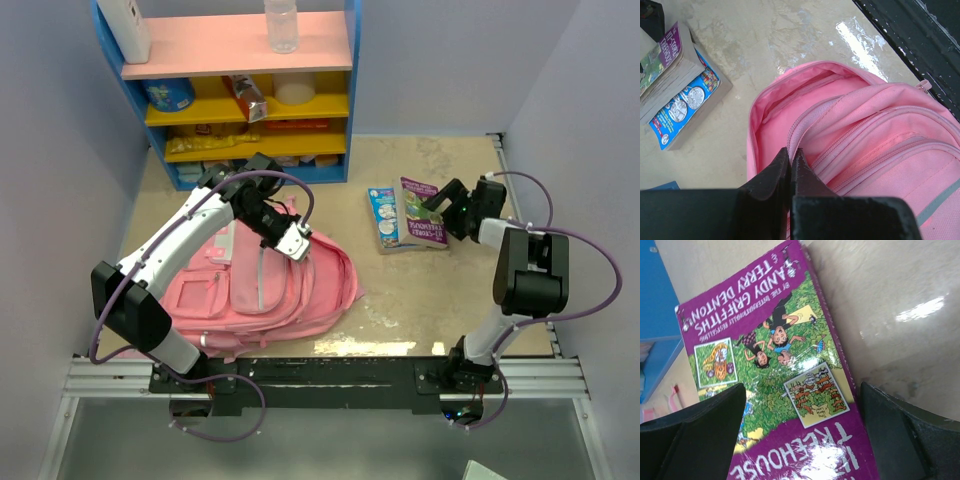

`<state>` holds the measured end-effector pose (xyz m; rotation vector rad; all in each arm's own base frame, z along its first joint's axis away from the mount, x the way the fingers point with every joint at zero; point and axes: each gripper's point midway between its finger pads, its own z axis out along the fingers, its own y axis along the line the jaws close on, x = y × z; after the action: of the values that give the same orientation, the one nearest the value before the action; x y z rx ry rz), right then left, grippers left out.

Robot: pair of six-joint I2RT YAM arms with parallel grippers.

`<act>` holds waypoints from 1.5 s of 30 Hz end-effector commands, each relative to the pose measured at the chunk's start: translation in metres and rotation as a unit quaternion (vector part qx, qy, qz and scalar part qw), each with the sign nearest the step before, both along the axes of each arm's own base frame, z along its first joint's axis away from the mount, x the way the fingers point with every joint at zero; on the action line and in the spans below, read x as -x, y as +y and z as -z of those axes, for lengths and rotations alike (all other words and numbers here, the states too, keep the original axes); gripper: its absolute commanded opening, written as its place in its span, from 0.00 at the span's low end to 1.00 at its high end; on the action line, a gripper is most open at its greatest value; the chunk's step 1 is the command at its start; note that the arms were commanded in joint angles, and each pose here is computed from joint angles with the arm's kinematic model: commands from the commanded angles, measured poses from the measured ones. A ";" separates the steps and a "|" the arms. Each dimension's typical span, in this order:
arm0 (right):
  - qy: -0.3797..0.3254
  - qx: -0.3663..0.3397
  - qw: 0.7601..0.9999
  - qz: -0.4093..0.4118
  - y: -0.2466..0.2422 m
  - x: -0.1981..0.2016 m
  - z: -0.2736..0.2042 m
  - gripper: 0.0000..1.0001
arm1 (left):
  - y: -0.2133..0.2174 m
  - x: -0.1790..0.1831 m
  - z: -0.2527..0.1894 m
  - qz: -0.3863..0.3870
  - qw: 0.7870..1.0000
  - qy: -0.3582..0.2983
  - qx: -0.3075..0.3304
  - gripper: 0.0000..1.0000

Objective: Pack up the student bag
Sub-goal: Pick up the book from the center of the board.

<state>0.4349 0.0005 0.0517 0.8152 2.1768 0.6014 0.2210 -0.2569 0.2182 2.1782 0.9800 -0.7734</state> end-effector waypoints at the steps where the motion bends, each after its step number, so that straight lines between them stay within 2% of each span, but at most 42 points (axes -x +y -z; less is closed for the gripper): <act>1: -0.051 -0.007 0.998 -0.046 0.030 -0.009 -0.033 0.99 | 0.000 0.005 -0.019 0.006 1.000 -0.016 0.020 0.00; 6: -0.054 0.036 0.996 -0.067 0.043 -0.015 -0.036 0.98 | 0.000 0.005 -0.019 0.005 1.000 -0.017 0.019 0.00; 12: -0.029 0.119 0.990 -0.075 0.050 -0.017 -0.034 0.96 | 0.001 0.004 -0.019 0.002 1.000 -0.018 0.016 0.00; 19: -0.040 0.134 0.990 -0.035 0.037 -0.019 -0.049 0.99 | 0.002 0.004 -0.017 0.002 1.000 -0.016 0.014 0.00; 27: -0.038 0.083 0.996 -0.010 0.023 -0.033 -0.028 0.99 | 0.006 0.006 -0.013 -0.001 1.000 -0.015 0.006 0.00; 42: -0.088 -0.028 0.996 0.019 0.041 -0.059 -0.014 0.99 | 0.005 0.007 -0.014 -0.004 1.000 -0.008 0.009 0.00; 45: -0.089 -0.042 0.995 0.026 0.043 -0.061 -0.009 0.96 | 0.006 0.007 -0.013 -0.006 1.000 -0.008 0.006 0.00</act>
<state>0.4854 0.0362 0.0513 0.8100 2.0489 0.6263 0.2215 -0.2559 0.2175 2.1822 0.9871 -0.7667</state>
